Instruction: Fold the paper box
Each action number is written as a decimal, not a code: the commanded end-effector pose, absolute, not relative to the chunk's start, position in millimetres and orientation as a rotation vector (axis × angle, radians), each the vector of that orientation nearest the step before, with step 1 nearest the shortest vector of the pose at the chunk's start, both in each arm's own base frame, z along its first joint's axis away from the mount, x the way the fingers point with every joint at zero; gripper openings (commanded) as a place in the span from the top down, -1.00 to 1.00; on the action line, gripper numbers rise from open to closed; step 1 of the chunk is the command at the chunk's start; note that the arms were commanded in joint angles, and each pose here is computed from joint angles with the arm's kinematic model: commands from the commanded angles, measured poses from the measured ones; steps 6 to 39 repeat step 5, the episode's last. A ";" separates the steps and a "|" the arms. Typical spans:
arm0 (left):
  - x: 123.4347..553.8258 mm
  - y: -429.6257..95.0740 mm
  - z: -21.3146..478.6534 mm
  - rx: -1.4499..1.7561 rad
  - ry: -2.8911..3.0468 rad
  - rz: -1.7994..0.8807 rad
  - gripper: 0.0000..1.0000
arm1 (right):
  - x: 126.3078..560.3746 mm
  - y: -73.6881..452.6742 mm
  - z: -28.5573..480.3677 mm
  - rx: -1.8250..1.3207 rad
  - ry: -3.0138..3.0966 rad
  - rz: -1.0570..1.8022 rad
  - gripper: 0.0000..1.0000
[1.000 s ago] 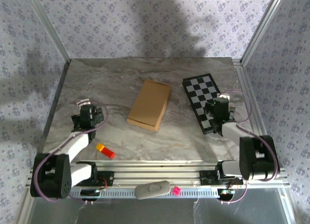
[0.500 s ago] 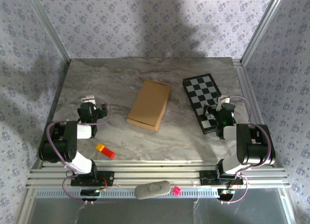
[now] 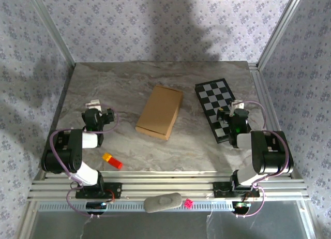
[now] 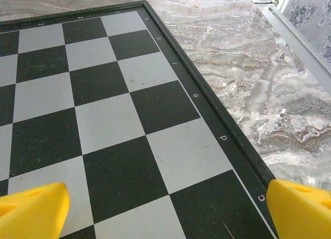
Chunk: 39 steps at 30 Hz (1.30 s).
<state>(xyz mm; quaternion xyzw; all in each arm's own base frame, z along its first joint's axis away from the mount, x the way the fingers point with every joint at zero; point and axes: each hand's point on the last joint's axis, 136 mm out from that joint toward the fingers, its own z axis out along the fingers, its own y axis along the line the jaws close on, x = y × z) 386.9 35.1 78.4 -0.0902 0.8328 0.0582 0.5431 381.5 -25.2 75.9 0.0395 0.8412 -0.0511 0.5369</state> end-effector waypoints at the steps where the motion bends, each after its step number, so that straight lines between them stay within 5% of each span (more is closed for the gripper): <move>1: 391.8 34.7 90.9 -0.201 1.928 0.134 -1.00 | 389.4 -28.7 83.8 0.094 1.978 -0.140 -0.99; 39: 391.5 34.9 91.2 -0.201 1.926 0.135 -1.00 | 388.6 -28.8 84.7 0.093 1.972 -0.144 -0.99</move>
